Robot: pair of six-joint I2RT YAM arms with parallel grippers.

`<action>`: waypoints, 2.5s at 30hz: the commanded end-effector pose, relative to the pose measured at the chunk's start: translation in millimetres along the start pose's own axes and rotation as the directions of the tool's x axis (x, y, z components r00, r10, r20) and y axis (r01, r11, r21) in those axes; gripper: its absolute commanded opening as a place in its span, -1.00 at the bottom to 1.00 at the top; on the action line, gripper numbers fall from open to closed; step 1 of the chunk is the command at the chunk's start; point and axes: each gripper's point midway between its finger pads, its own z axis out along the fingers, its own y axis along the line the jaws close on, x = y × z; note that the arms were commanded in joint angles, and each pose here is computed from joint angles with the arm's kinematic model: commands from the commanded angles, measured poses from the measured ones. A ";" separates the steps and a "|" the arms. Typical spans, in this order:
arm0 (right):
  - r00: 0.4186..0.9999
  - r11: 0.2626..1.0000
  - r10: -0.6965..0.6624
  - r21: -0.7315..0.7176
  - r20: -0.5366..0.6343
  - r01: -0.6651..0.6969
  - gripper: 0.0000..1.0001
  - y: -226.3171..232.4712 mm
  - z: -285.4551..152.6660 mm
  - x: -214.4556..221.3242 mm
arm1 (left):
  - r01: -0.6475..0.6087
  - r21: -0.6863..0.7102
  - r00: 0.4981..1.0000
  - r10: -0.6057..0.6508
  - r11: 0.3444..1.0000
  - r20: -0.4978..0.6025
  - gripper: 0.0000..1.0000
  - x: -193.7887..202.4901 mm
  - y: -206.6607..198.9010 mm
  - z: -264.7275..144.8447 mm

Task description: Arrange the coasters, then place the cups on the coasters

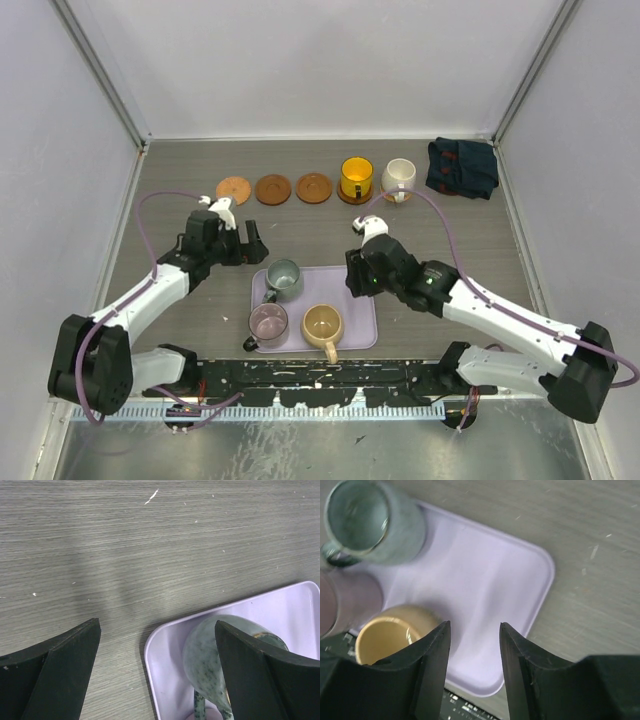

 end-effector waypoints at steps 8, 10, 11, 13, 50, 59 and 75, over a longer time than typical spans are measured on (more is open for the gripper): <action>0.995 0.980 -0.002 -0.197 -0.104 -0.019 0.02 58.2 -35.7 48.8 | -0.057 0.043 0.998 0.055 0.997 0.039 0.96 2.8 -26.8 -12.0; 0.992 0.976 -0.007 -0.215 -0.127 -0.020 0.04 65.6 -40.0 56.3 | -0.058 0.040 0.997 0.056 0.998 0.043 0.96 4.2 -26.2 -14.8; 0.990 0.975 -0.010 -0.222 -0.140 -0.022 0.07 68.9 -41.9 61.0 | -0.059 0.040 0.997 0.057 0.997 0.046 0.96 4.9 -26.2 -16.1; 0.987 0.973 -0.014 -0.230 -0.162 -0.024 0.12 74.3 -45.0 69.9 | -0.058 0.039 0.997 0.056 0.998 0.047 0.96 7.5 -25.2 -17.5; 0.975 0.996 -0.057 -0.080 -0.217 0.040 -0.06 122.4 -22.4 130.2 | -0.050 0.072 0.999 0.049 0.996 0.022 0.96 36.0 -23.9 -24.1; 0.970 0.995 -0.071 0.047 -0.232 0.084 -0.16 122.0 -13.4 140.8 | -0.056 0.084 0.998 0.054 0.995 0.032 0.96 38.3 -24.7 -29.3; 0.980 0.991 -0.015 0.128 -0.196 0.041 -0.68 112.5 -4.3 142.2 | -0.055 0.091 0.998 0.053 0.994 0.021 0.96 43.3 -24.1 -26.8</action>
